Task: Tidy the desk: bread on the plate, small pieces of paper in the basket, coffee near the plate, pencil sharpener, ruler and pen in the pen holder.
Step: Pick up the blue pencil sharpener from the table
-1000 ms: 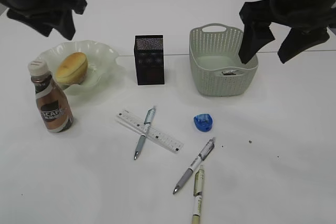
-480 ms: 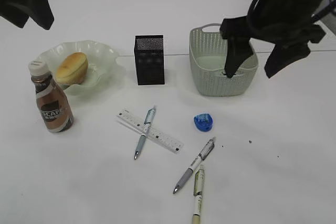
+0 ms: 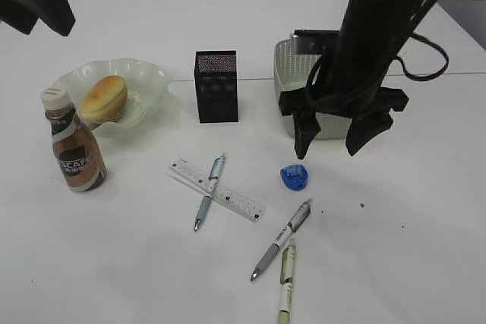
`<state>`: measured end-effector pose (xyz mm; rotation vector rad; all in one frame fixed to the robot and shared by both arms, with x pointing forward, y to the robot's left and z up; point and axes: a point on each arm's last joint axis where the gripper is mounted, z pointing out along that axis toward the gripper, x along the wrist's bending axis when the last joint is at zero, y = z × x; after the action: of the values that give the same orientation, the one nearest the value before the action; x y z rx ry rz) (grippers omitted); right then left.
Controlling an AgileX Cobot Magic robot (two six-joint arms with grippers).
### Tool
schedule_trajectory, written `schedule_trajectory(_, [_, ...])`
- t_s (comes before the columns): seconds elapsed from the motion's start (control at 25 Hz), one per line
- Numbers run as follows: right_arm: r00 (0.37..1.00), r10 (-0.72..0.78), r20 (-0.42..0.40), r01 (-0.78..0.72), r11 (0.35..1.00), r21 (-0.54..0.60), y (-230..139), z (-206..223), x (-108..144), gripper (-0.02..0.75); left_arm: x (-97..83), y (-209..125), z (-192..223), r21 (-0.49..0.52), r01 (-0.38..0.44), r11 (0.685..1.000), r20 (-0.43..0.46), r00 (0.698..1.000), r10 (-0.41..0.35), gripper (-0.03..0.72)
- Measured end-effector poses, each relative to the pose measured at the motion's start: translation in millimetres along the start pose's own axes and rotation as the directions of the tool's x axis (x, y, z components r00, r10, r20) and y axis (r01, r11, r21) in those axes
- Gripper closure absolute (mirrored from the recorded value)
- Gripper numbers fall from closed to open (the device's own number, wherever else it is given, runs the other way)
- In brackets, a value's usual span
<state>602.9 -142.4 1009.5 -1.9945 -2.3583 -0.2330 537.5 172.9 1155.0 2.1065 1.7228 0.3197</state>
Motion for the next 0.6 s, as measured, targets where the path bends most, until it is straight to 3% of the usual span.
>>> schedule_trajectory(0.6, [1.0,-0.018,-0.003,0.018,0.999,-0.03,51,44,6,0.155,0.6,0,0,0.0,-0.026,1.0,-0.006,1.0,0.026,0.356])
